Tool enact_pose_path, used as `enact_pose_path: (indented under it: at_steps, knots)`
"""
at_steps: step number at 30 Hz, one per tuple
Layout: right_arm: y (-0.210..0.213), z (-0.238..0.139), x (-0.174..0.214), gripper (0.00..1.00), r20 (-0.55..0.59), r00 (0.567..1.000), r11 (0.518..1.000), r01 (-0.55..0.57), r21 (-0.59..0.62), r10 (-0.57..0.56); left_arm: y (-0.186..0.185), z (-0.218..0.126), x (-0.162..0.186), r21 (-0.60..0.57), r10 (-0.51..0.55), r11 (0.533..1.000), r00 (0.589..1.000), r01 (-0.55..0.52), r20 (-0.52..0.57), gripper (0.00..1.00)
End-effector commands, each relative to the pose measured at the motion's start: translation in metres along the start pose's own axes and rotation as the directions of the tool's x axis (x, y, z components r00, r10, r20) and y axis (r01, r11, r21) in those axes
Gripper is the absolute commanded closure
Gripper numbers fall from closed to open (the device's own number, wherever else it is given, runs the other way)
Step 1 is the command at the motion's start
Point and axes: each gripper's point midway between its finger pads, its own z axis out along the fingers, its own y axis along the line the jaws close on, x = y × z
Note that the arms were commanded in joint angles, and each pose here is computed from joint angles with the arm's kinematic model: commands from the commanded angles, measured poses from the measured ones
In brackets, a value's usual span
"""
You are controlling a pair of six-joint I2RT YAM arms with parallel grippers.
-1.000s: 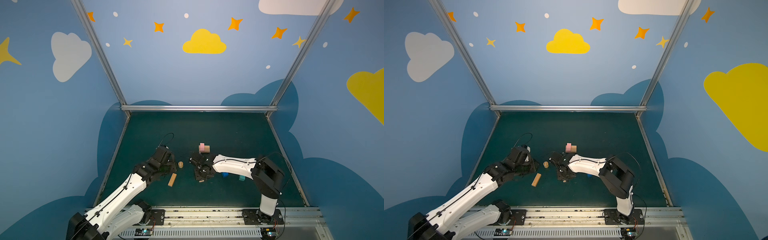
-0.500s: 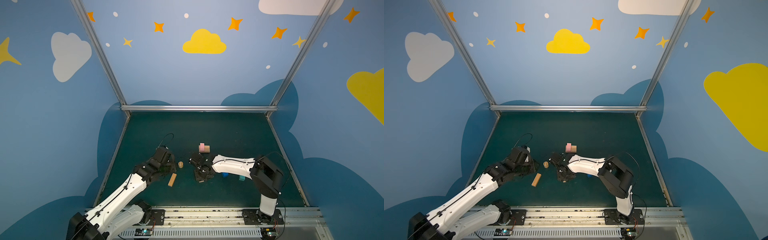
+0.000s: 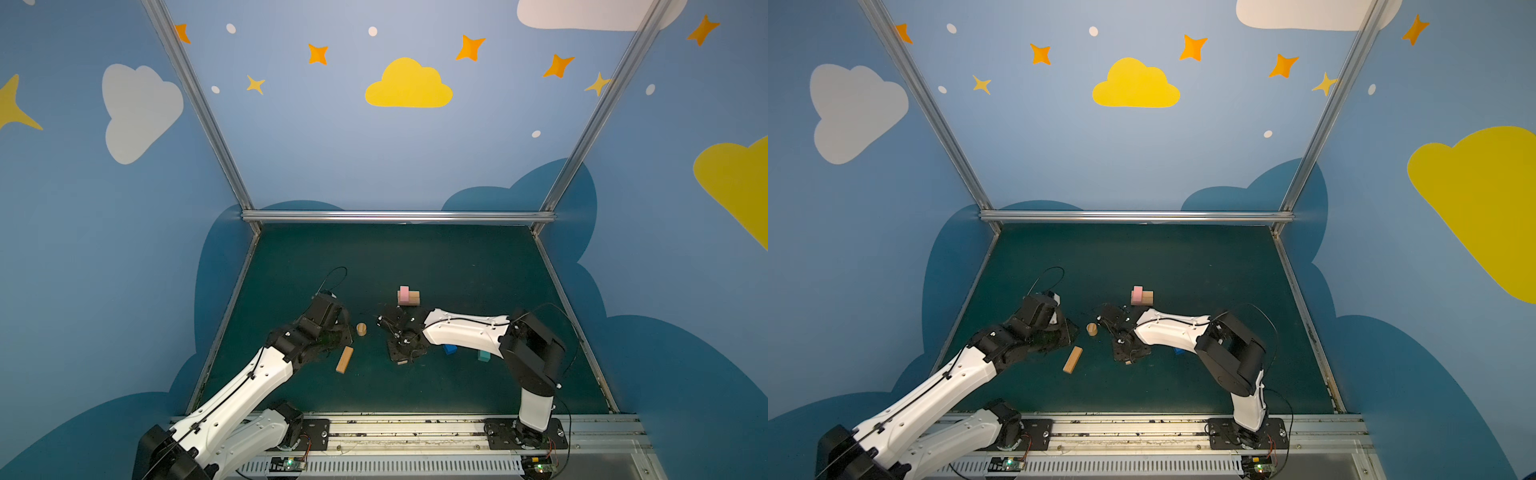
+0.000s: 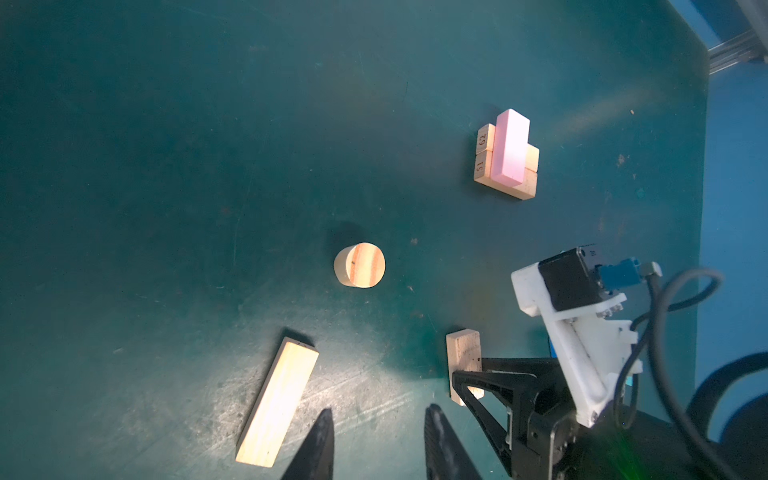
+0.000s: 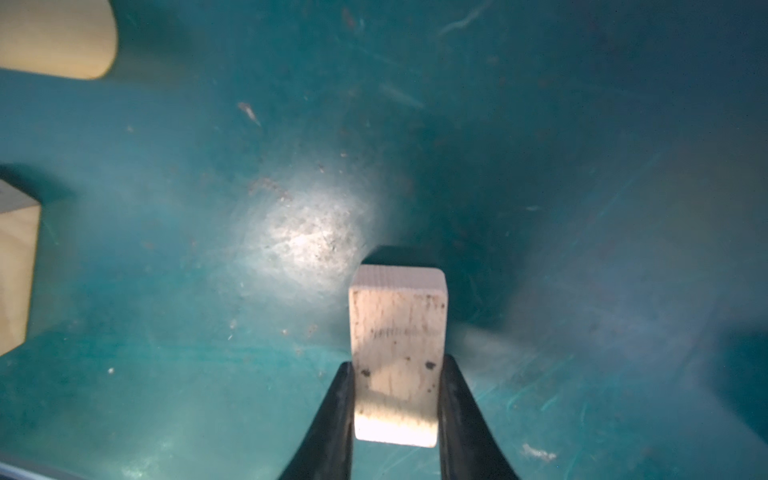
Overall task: Build the wood block tower
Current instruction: 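Lift the small wood block with the right gripper and carry it to the tower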
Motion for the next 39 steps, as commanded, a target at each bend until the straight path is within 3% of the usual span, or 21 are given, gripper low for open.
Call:
enact_pose_path:
  at_steps: [1, 10, 19, 30, 39]
  knots:
    - [0.000, -0.012, -0.008, 0.76, 0.010, 1.000, 1.000, 0.002, -0.016, -0.002, 0.004, -0.001, 0.002, -0.013, 0.006, 1.000, 1.000, -0.006, -0.008, 0.63]
    - [-0.015, -0.048, -0.037, 0.76, 0.058, 0.998, 0.999, -0.022, -0.030, 0.024, -0.006, -0.004, -0.014, -0.013, 0.025, 1.000, 1.000, -0.025, 0.014, 0.63]
    - [-0.042, -0.080, -0.090, 0.76, 0.110, 0.992, 0.998, -0.056, -0.024, 0.058, -0.048, 0.004, -0.054, 0.017, 0.079, 0.997, 0.997, -0.079, 0.007, 0.63]
    - [-0.068, -0.076, -0.145, 0.77, 0.123, 0.986, 0.993, -0.111, -0.038, 0.115, -0.104, 0.043, -0.086, 0.101, 0.145, 0.986, 0.982, -0.133, -0.122, 0.61]
    - [-0.083, -0.058, -0.176, 0.77, 0.123, 0.982, 0.989, -0.144, -0.022, 0.146, -0.118, 0.074, -0.088, 0.118, 0.148, 0.985, 0.968, -0.126, -0.205, 0.61]
